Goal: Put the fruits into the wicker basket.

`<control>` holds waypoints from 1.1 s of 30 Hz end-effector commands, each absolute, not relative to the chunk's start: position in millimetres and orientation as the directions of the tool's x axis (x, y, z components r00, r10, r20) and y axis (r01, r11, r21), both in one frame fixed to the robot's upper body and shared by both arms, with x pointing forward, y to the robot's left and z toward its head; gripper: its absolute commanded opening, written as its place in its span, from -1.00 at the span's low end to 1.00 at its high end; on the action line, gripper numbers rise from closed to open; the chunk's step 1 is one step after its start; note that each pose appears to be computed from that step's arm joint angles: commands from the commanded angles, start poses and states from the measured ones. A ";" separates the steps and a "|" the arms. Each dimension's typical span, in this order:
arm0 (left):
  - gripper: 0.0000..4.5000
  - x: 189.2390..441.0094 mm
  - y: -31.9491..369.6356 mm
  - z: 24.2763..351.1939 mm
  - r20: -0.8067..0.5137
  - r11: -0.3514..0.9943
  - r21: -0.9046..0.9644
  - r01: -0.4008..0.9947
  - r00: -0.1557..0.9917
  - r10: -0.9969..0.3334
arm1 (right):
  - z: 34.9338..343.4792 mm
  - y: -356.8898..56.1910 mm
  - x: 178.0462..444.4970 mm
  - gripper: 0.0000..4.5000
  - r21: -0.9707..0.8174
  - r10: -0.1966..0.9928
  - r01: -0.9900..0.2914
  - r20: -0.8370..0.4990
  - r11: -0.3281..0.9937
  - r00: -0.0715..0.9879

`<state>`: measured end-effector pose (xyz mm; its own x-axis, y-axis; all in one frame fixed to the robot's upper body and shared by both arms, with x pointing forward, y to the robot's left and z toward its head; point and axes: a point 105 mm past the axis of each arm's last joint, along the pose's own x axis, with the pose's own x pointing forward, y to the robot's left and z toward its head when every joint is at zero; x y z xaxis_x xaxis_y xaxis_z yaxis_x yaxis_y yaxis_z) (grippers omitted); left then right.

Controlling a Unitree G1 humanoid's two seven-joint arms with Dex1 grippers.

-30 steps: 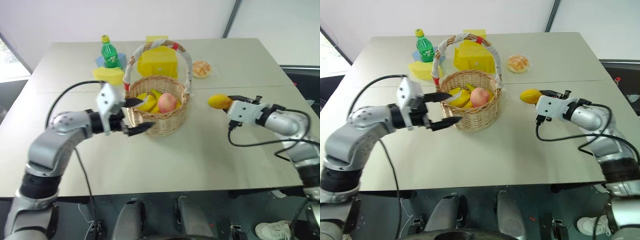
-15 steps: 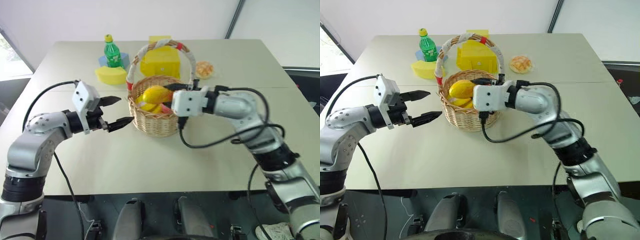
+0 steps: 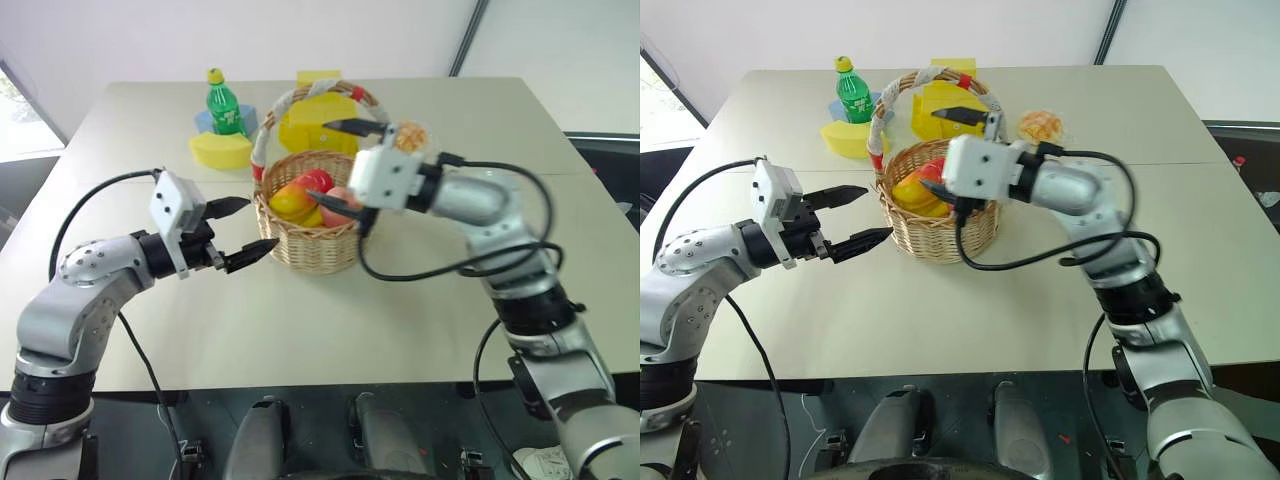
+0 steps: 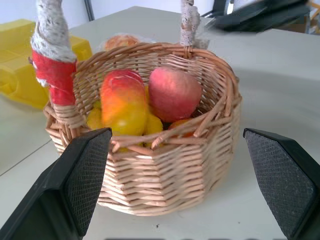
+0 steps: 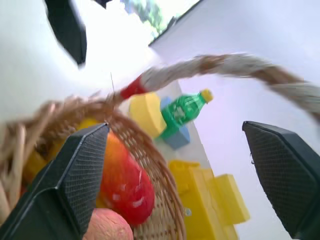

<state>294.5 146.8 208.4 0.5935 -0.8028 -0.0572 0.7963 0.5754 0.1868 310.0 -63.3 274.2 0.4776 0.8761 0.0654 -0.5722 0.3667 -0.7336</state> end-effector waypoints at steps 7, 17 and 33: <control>1.00 293.9 138.5 220.4 -0.023 0.542 0.212 0.813 0.558 -0.829 | 240.8 -116.9 332.1 0.98 -0.294 0.682 -0.626 0.155 0.723 0.715; 1.00 288.9 126.6 225.0 0.004 0.525 0.213 0.824 0.536 -0.844 | 224.2 -114.7 391.7 0.41 -0.125 0.526 -0.511 0.189 0.851 0.829; 1.00 291.6 115.9 222.3 0.016 0.488 0.204 0.849 0.495 -0.869 | 253.9 -201.5 378.2 -0.99 -0.126 0.261 -0.233 0.298 0.964 0.918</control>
